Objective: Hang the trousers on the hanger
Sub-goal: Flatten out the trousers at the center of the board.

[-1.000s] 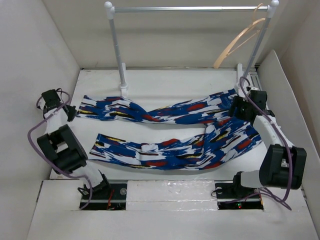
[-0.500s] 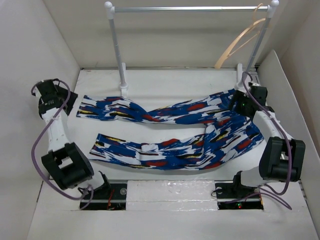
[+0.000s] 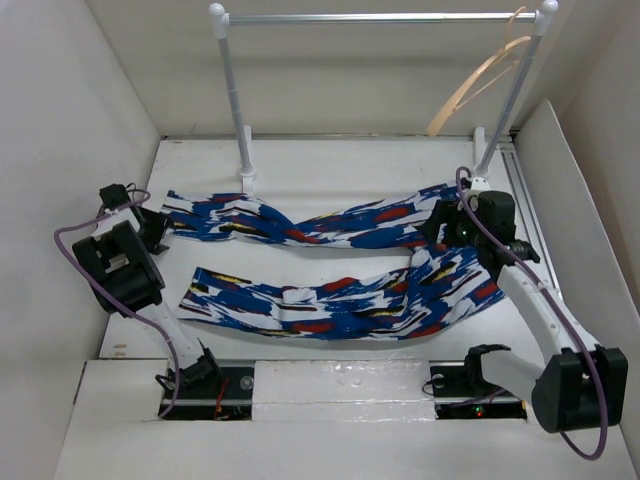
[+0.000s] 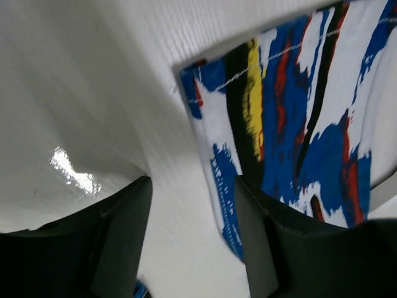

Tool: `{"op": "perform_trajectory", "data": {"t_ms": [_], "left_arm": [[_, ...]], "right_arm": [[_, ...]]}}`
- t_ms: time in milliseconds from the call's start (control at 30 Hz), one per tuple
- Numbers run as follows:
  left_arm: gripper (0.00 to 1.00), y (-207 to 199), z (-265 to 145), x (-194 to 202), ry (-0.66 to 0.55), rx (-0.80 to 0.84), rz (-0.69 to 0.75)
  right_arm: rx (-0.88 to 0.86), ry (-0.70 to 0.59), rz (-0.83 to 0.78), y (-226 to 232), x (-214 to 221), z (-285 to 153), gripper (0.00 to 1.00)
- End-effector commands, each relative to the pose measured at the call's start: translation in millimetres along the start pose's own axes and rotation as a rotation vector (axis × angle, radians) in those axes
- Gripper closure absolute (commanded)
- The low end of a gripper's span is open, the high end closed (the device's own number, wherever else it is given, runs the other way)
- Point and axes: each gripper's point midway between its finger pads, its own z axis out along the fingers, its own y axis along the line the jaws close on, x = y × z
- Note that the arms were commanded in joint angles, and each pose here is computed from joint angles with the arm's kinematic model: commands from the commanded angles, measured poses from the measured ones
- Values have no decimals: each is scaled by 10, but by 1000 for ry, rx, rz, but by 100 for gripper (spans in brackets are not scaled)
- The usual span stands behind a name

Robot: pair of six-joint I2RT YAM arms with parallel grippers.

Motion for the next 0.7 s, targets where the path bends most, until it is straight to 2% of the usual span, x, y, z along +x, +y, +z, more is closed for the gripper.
{"op": "perform_trajectory", "data": {"t_ms": [0,33,100,233,300,400,500,533,600,633,667], "left_arm": [[51,-59,147,-124,-24,7,-20],[58,-52,181,-127,-22,3,-24],[60,-90,258,-120,-31,-15,-8],[89,-170,359,-75,-36,-26,24],[100,-151,397,-61,-33,-29,21],[100,-133,321,-123,-65,-47,37],[100,-216,-45,-273,-164,-20,54],[100,-325,-322,-357,-225,28,66],[100,-201,-551,-386,-299,-4,72],[100,-226,-853,-412,-353,21,82],[100,-142,-984,-433,-398,-5,81]], "right_arm": [[-69,-27,-58,262,-14,-144,22],[-74,-16,-70,322,25,-162,22],[-63,-43,-80,365,-40,-204,22],[-57,-39,-100,406,-104,-293,23],[-57,-50,-111,421,-162,-325,23],[-84,-53,-121,498,-181,-376,23],[-113,-77,-137,609,-230,-433,23],[-115,-84,-139,616,-245,-444,23],[-148,-81,-164,718,-221,-464,23],[-149,-81,-168,718,-216,-465,22],[-165,-77,-180,759,-198,-468,22]]}}
